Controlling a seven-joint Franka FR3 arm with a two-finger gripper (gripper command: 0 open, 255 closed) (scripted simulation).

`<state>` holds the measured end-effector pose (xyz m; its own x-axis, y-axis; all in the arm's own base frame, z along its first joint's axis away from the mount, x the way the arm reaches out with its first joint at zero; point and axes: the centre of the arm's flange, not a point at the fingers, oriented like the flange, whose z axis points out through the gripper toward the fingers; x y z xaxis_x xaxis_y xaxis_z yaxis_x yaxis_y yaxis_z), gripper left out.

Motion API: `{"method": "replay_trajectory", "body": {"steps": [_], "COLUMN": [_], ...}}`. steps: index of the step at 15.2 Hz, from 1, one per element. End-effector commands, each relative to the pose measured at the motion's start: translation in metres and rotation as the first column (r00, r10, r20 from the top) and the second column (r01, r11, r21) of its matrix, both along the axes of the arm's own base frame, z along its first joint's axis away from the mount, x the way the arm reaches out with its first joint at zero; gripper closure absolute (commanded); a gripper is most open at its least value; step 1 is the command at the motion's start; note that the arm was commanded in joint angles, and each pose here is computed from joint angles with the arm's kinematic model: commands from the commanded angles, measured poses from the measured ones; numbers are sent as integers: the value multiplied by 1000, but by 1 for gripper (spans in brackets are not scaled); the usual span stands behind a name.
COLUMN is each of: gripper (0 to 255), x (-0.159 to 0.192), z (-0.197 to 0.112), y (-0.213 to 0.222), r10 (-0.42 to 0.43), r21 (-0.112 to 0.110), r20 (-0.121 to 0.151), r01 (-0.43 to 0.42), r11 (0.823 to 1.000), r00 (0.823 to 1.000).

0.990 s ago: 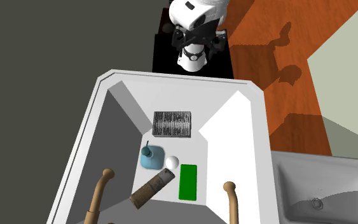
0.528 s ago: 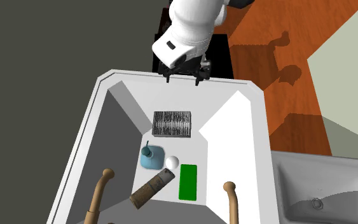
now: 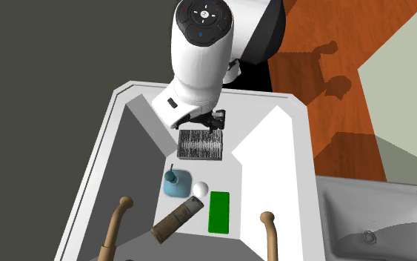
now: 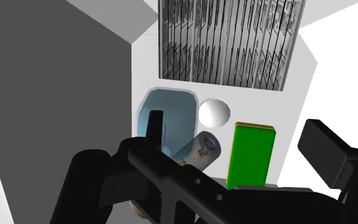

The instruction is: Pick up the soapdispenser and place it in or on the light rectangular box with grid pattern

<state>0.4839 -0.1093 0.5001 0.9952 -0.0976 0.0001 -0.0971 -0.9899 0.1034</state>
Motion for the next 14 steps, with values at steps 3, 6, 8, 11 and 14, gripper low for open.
{"method": "replay_trajectory", "body": {"steps": [3, 6, 8, 11, 14], "gripper": [0, 0, 0, 0, 0], "x": [40, 69, 89, 92, 92], "z": [-19, -34, -43, -54, -70], "y": [-27, -47, -60, -63, -65], "r10": [-9, -16, -21, -22, -22], "r21": [-11, -19, -24, -25, -25], "r20": [10, 18, 23, 23, 23], "r01": [10, 17, 22, 22, 22], "r11": [1000, 1000, 999, 999, 999], "r00": [1000, 1000, 1000, 999, 999]}}
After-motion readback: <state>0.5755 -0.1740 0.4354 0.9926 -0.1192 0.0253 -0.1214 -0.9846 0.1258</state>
